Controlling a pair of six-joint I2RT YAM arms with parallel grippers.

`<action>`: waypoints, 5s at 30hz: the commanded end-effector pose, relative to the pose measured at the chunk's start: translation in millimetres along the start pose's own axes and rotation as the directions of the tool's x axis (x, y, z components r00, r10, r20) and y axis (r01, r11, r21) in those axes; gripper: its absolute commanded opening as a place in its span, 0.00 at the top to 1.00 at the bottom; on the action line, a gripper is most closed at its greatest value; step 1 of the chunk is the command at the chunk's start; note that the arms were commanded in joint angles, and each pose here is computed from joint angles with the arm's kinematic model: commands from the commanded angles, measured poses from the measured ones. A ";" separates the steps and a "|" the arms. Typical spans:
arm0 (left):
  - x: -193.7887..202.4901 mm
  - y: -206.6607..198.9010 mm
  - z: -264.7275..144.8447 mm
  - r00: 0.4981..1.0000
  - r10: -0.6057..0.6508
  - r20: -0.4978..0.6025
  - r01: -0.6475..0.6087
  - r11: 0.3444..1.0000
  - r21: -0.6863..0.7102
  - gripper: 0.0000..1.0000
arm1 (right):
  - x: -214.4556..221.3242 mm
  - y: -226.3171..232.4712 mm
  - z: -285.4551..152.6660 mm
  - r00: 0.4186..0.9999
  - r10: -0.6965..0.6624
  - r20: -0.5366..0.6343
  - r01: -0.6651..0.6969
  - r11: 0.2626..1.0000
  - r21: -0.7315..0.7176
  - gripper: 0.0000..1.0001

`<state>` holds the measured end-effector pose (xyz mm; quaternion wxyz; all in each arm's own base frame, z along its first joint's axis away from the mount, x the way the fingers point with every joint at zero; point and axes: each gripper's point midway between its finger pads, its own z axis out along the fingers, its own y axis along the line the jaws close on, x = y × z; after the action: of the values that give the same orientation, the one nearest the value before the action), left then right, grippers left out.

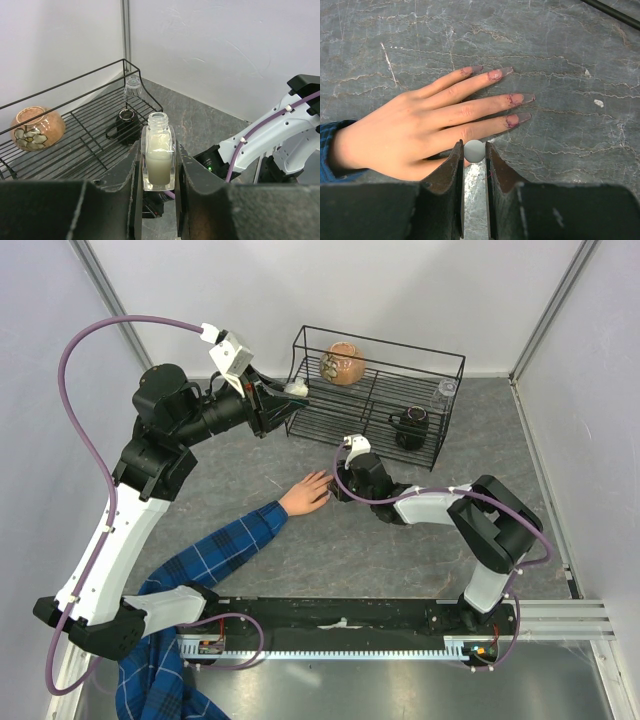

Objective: Paint the nails

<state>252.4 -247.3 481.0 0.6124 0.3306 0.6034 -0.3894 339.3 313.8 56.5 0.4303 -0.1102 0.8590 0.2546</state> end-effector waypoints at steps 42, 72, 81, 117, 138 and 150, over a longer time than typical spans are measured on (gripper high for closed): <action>-14.6 -6.8 -1.8 0.999 0.031 0.035 -0.032 0.999 0.025 0.98 | -13.6 18.8 1.0 1.000 -0.007 0.025 0.008 0.999 -0.046 1.00; -12.0 -7.9 -2.4 0.999 0.037 0.030 -0.038 0.999 0.026 0.98 | -18.1 1.2 7.3 0.999 0.028 0.035 -0.028 1.000 0.009 1.00; -11.6 -9.1 -2.3 0.999 0.033 0.028 -0.034 0.999 0.031 0.98 | -15.5 10.0 -3.5 0.999 0.031 0.026 -0.031 0.999 -0.021 1.00; -11.5 -7.8 -2.4 0.999 0.046 0.024 -0.047 0.999 0.022 0.98 | -24.5 2.2 9.1 0.999 0.030 0.032 -0.030 1.000 0.006 1.00; -10.2 -9.3 -0.9 0.999 0.037 0.026 -0.038 0.999 0.035 0.98 | -8.4 15.0 -16.6 0.999 0.050 0.001 -0.050 0.999 -0.016 1.00; -12.1 -9.6 -1.6 0.999 0.045 0.028 -0.046 0.998 0.035 0.98 | -14.6 11.6 -2.2 0.998 0.055 0.019 -0.055 0.998 -0.010 1.00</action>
<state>249.0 -249.8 476.0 0.6019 0.3349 0.6089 -0.3935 328.4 314.9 61.6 0.4114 -0.0958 0.8684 0.2598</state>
